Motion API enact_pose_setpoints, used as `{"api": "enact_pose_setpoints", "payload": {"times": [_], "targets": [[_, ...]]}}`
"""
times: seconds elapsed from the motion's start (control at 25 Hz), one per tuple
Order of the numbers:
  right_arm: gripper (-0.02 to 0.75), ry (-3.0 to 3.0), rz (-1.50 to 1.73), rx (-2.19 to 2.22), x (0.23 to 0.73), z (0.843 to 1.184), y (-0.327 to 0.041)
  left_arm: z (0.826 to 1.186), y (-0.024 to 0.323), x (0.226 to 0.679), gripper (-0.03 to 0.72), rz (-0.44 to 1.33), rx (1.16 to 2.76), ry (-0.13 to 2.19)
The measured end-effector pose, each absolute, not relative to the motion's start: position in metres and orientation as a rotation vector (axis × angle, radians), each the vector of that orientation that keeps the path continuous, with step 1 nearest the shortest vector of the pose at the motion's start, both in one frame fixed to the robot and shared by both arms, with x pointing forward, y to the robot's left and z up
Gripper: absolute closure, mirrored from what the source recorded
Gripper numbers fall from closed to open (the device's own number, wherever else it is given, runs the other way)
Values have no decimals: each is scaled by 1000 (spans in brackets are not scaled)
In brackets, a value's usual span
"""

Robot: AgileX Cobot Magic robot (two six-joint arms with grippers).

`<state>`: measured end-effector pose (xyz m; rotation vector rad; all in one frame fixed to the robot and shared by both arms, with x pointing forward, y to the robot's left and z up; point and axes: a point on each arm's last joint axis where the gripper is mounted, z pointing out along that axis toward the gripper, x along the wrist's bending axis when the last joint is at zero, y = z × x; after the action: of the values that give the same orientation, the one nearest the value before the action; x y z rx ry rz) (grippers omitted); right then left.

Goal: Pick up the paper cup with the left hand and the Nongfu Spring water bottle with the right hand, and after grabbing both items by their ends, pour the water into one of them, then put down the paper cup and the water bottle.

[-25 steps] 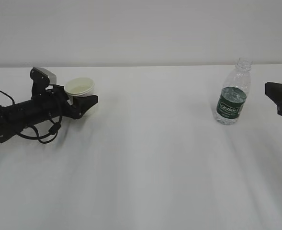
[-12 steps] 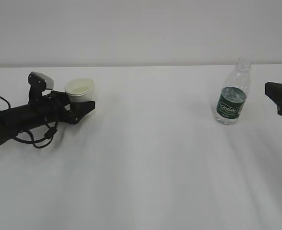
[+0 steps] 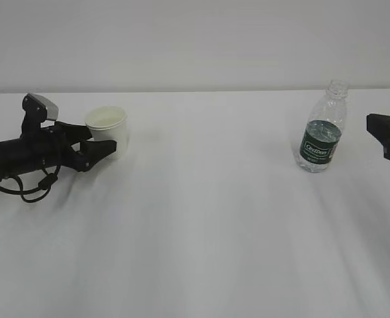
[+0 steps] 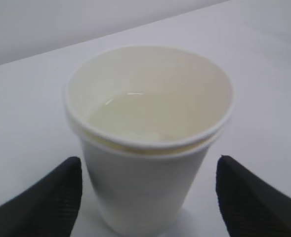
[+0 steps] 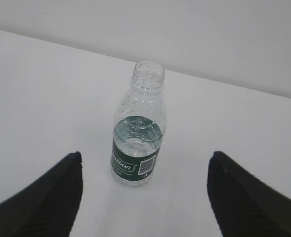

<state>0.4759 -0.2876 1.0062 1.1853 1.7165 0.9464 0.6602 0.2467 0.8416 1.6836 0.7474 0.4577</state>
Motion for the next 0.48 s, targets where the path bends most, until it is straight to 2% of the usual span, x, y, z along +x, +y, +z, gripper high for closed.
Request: {"api": "enact_pose_setpoints", "payload": {"times": [0.48], "targets": [[150, 1716, 947, 1188, 476, 1006, -288, 845, 247, 656, 89, 387, 1771, 761]]}}
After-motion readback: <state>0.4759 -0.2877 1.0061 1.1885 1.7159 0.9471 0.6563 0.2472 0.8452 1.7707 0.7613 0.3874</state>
